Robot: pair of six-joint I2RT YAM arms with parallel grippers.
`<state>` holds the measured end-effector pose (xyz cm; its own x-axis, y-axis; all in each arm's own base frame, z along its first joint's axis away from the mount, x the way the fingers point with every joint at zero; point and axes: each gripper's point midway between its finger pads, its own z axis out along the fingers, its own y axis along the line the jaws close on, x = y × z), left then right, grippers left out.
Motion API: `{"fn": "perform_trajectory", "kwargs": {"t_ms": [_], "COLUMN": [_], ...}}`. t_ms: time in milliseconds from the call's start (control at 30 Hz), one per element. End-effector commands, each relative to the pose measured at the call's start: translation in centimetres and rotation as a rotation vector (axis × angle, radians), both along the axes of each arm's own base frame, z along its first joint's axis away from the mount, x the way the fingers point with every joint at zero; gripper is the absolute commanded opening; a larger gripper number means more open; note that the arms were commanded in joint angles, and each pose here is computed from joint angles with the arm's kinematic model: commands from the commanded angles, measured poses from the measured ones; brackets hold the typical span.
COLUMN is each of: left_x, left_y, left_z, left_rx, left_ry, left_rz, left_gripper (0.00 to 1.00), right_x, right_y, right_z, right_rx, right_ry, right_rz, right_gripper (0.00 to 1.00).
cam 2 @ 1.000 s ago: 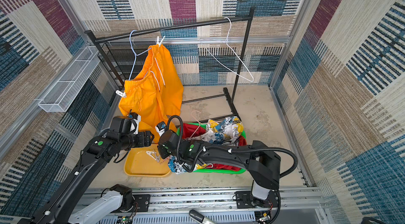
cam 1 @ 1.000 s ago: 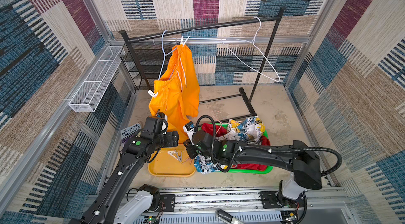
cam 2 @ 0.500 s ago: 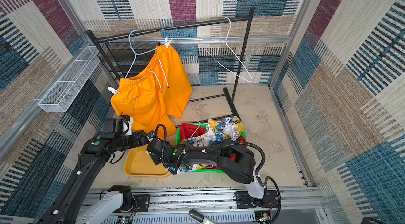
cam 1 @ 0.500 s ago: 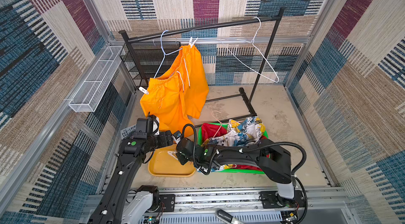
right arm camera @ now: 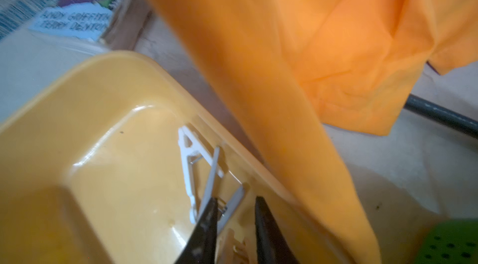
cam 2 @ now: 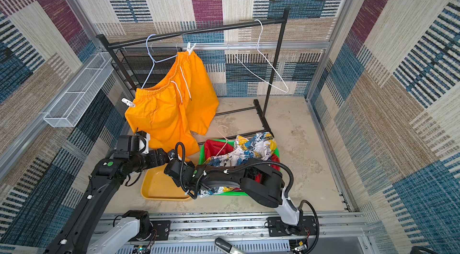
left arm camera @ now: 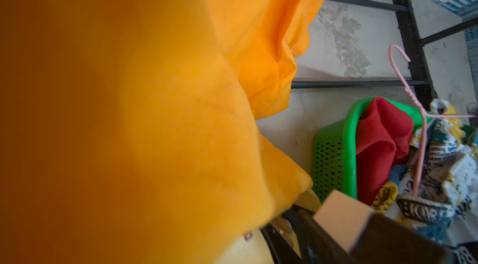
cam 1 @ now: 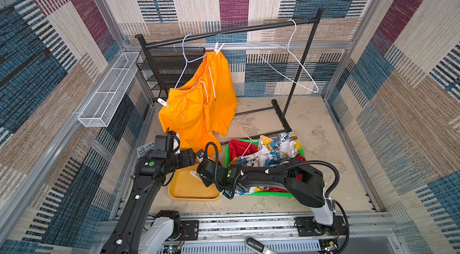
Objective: Remove the clothespins securing shorts to the hanger
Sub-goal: Place the clothespin in the storage box.
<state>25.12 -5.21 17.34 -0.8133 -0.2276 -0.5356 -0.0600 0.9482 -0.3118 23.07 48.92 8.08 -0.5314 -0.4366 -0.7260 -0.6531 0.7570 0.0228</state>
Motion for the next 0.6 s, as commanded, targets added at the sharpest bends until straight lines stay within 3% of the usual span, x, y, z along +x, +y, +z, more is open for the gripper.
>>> {"fn": "perform_trajectory", "kwargs": {"t_ms": [0, 233, 567], "left_x": [0.4, 0.3, 0.2], "left_y": [-1.9, -2.1, -2.0], "left_z": [1.0, 1.3, 1.8], "left_rx": [-0.084, -0.091, -0.088], "left_ry": [-0.04, -0.054, -0.078], "left_rz": [-0.076, -0.085, -0.083], "left_gripper": [0.85, 0.85, 0.85], "right_x": [-0.5, -1.0, -1.4], "right_y": [-0.2, 0.8, 1.0], "right_z": [-0.8, 2.0, 9.8], "right_rx": [-0.034, 0.034, 0.199], "right_ry": [0.021, 0.015, -0.037], "right_rz": [0.028, 0.069, 0.099], "right_gripper": [0.33, 0.48, 0.73]}}
